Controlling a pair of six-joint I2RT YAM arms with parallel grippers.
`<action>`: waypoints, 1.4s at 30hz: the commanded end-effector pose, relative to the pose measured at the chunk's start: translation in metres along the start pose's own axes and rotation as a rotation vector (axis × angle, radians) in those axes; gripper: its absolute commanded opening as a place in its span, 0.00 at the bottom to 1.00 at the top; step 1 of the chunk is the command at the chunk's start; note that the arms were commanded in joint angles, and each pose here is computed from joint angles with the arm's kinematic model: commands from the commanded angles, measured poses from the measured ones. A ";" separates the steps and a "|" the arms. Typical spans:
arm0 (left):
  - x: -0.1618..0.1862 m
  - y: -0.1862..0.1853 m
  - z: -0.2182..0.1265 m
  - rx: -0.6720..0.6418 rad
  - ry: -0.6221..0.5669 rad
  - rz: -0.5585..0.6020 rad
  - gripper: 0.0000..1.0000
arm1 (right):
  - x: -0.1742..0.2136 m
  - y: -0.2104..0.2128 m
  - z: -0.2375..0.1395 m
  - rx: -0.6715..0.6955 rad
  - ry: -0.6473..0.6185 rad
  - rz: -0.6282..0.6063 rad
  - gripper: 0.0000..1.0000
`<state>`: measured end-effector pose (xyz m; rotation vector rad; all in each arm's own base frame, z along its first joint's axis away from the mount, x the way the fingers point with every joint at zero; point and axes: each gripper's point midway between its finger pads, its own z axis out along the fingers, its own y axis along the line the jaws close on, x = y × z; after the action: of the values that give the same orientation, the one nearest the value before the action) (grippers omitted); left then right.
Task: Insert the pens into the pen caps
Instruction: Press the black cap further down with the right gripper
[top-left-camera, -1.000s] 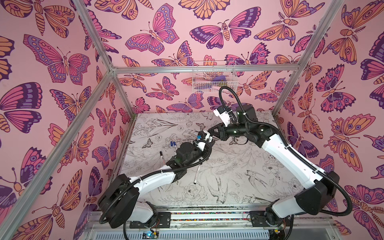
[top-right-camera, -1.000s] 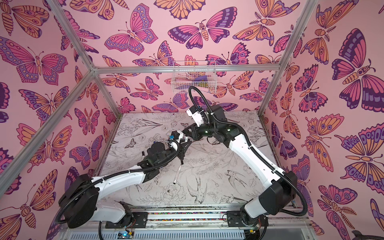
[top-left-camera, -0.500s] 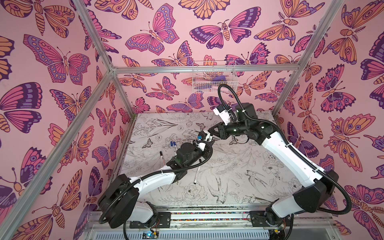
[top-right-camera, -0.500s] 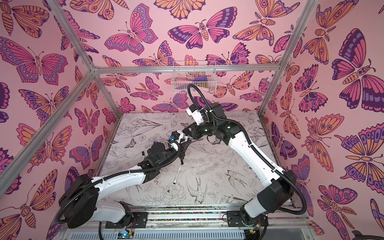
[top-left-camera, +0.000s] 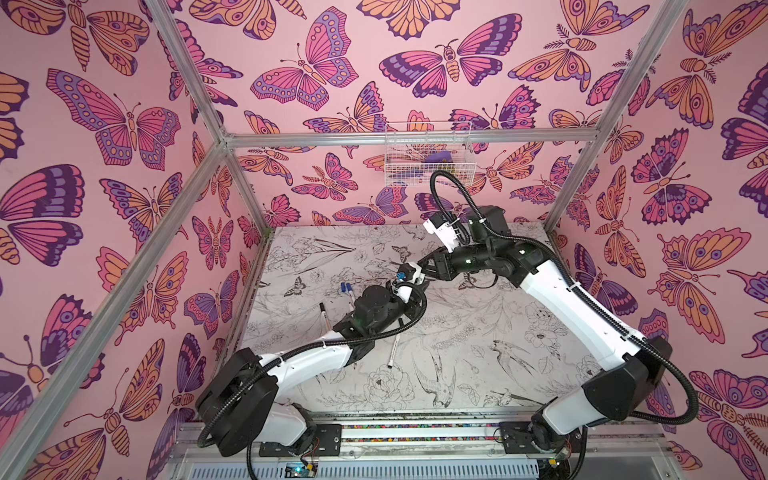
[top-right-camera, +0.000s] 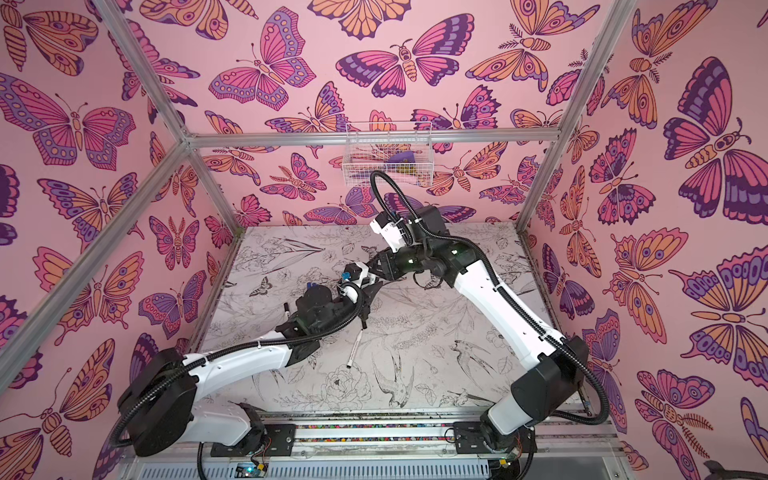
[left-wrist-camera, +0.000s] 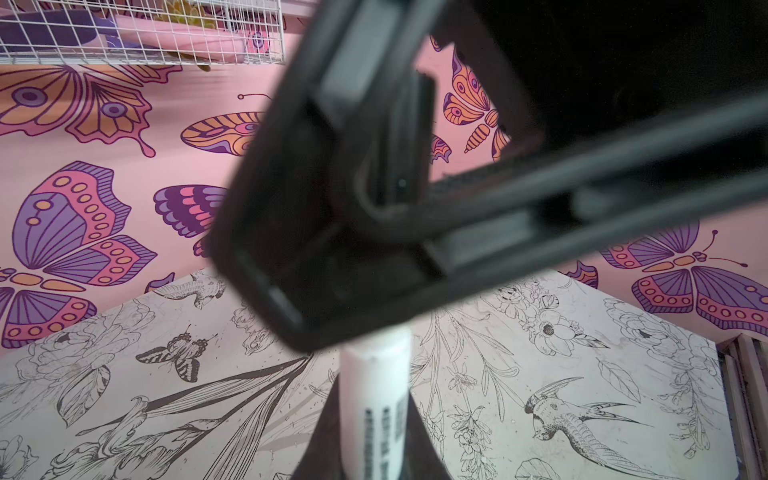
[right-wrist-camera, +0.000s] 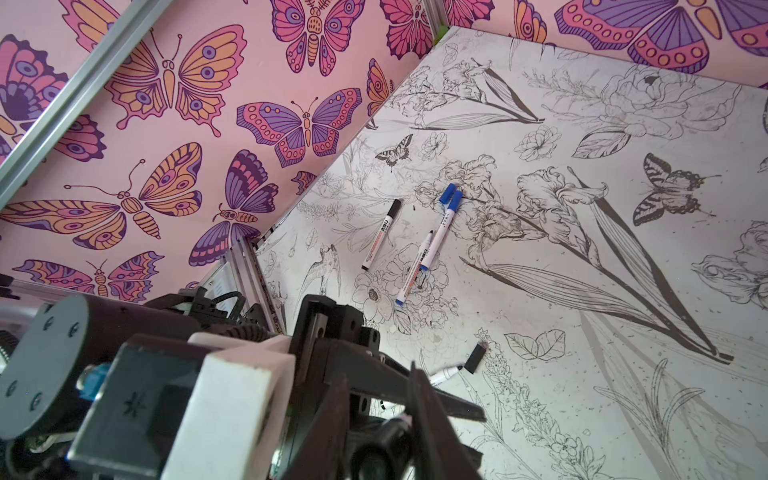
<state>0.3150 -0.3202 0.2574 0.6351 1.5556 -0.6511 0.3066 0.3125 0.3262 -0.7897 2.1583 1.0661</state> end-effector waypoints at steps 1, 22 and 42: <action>-0.018 0.003 0.003 -0.016 -0.055 -0.004 0.00 | 0.000 0.028 -0.006 -0.083 0.007 -0.006 0.33; -0.018 -0.003 -0.002 -0.005 -0.080 -0.012 0.00 | -0.024 0.011 -0.022 0.008 -0.107 -0.025 0.39; -0.102 -0.021 -0.018 0.192 -0.308 -0.210 0.00 | 0.026 -0.016 0.004 0.039 0.046 0.107 0.06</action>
<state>0.3072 -0.3279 0.2642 0.5757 1.5746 -0.8189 0.3153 0.3042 0.3332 -0.7056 2.1155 1.0439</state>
